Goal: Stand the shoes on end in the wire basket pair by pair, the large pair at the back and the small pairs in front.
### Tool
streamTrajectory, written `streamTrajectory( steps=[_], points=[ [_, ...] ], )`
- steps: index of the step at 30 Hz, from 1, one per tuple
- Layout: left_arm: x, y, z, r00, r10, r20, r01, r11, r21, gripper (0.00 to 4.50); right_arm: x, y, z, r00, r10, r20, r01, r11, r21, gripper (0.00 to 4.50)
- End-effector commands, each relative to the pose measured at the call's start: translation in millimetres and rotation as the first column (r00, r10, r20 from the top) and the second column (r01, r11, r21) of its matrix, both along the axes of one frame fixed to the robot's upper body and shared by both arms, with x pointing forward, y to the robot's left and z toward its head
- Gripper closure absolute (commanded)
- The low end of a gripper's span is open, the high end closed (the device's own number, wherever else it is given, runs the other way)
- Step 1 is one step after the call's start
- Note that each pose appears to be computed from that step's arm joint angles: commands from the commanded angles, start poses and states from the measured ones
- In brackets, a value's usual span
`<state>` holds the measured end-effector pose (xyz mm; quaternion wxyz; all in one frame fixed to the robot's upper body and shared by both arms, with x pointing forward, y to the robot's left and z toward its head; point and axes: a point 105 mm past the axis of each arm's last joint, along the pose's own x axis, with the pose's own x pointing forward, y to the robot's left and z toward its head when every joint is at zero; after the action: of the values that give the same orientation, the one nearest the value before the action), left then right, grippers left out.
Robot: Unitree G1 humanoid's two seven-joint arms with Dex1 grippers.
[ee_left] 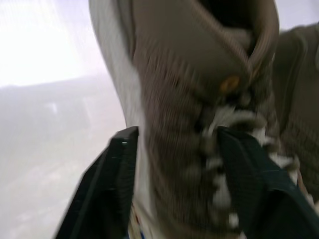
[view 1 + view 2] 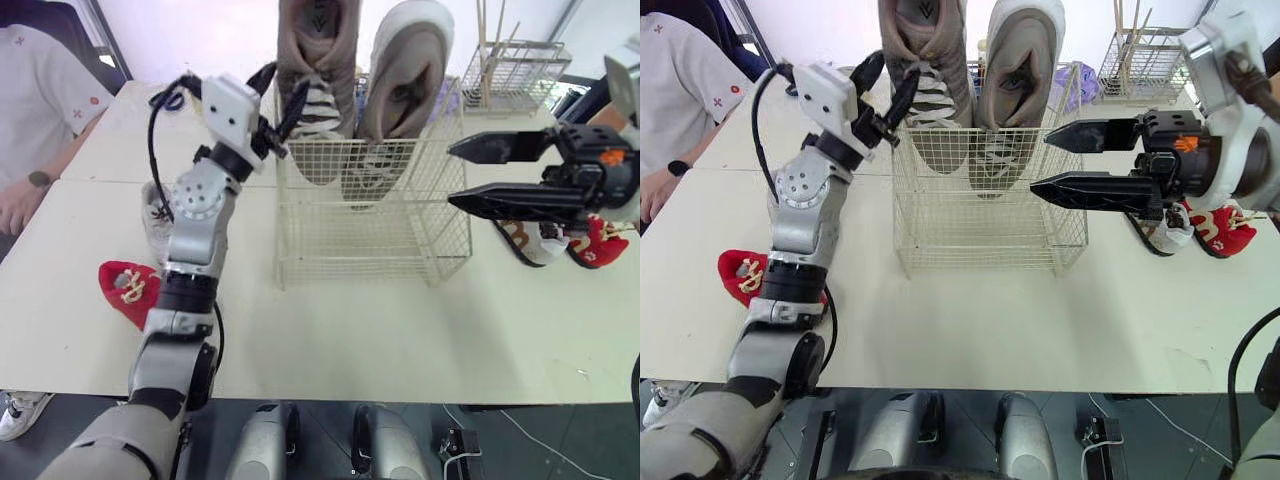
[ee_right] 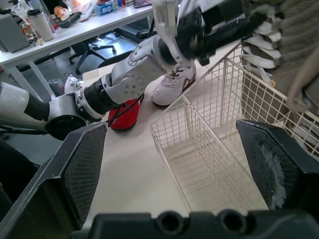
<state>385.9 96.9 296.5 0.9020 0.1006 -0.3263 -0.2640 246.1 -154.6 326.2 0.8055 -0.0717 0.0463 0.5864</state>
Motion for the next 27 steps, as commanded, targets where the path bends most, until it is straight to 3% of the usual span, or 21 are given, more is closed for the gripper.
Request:
streamTrajectory(
  steps=[1,14,17,21,27],
  points=[
    [-13.4,0.1,14.0,0.999,-0.023,0.026,0.023,1.0,-0.002,0.17,-1.8,0.2,11.2,0.998,0.007,0.061,-0.007,1.0,0.008,0.0],
    [-45.0,14.0,16.2,0.996,-0.008,-0.086,0.002,0.997,-0.072,0.07,12.8,0.5,9.2,0.995,0.003,0.103,-0.009,0.998,0.056,0.0],
    [-47.1,21.8,23.9,0.993,-0.01,-0.122,-0.006,0.991,-0.137,0.07,27.4,0.0,15.8,0.985,-0.042,0.166,0.028,0.996,0.087,0.0],
    [-47.8,38.7,19.7,0.983,0.002,-0.185,-0.036,0.983,-0.18,0.07,28.5,0.6,17.1,0.984,-0.02,0.178,0.0,0.994,0.109,0.0],
    [-43.5,99.9,22.0,0.949,0.047,-0.312,-0.188,0.879,-0.439,0.07,35.0,4.0,23.1,0.984,-0.029,0.178,-0.002,0.985,0.17,0.0]
  ],
)
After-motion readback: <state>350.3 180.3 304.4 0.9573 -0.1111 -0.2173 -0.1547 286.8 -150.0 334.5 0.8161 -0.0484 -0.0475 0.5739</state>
